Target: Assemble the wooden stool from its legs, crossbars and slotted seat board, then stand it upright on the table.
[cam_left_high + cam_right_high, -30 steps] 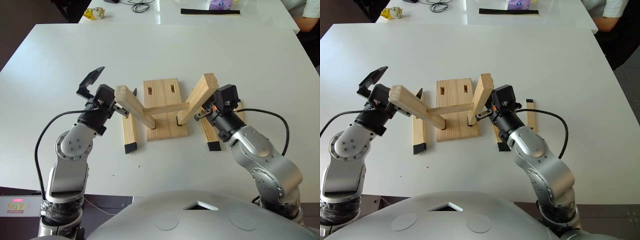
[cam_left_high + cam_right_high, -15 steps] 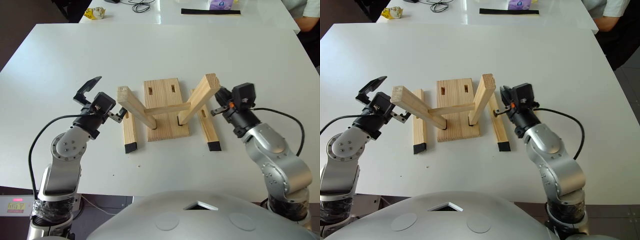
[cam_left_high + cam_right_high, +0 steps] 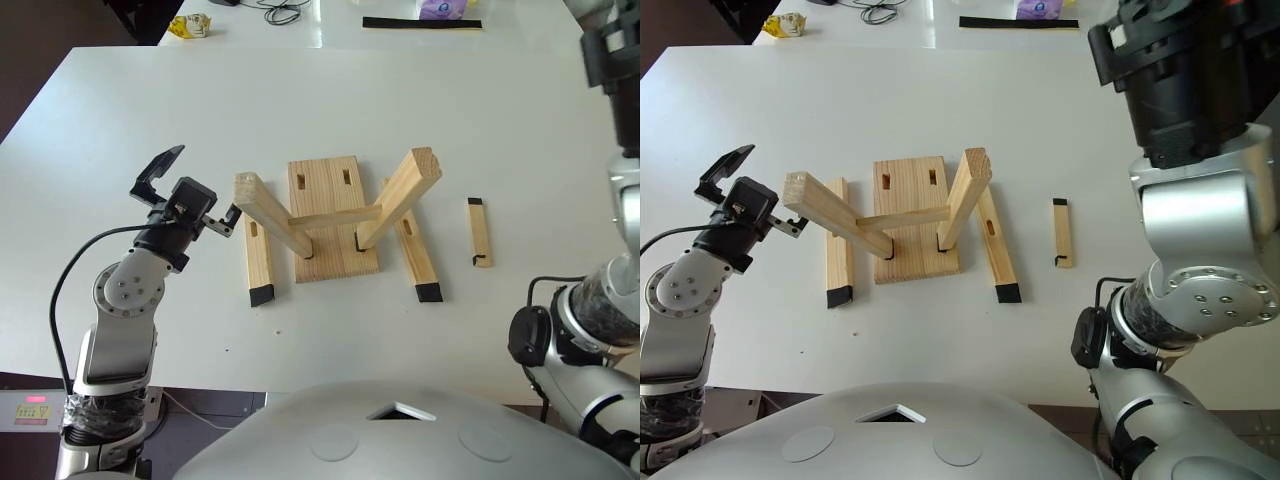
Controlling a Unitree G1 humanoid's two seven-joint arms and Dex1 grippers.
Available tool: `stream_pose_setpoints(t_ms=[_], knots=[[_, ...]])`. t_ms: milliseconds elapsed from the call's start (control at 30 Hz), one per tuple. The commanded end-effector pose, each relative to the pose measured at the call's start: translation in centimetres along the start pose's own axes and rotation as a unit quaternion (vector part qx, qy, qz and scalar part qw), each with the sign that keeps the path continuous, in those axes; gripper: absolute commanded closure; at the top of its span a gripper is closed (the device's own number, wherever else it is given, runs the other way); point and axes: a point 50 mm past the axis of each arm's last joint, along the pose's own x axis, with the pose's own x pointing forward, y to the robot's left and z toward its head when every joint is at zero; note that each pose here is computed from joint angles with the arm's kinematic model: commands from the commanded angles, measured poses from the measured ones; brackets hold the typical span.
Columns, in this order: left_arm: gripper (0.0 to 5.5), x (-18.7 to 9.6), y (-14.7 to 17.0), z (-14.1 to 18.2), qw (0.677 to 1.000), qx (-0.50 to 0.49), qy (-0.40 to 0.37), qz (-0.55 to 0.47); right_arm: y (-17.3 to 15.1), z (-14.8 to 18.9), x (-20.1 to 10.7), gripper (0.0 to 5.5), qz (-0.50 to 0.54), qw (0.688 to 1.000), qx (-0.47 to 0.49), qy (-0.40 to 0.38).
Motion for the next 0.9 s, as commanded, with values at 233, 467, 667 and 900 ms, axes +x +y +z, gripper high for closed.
stream_pose_setpoints(t_ms=[233,467,667,900], knots=[[0.10,1.2,-0.3,0.6,0.999,0.005,-0.021,-0.028,-0.4,-10.6,-5.9,5.09,-0.044,0.948,0.007,0.316],[0.10,1.4,-0.7,0.5,0.999,-0.001,-0.017,-0.030,-0.4,-11.4,-6.1,5.09,-0.047,0.954,0.018,0.296],[0.10,1.1,-1.0,0.5,1.000,-0.011,-0.010,-0.012,-2.0,-6.6,-2.4,5.09,-0.072,0.987,0.015,0.141],[0.10,1.4,-0.8,0.6,1.000,-0.010,-0.012,-0.011,0.8,-1.8,0.2,5.09,0.014,0.998,0.061,0.016]])
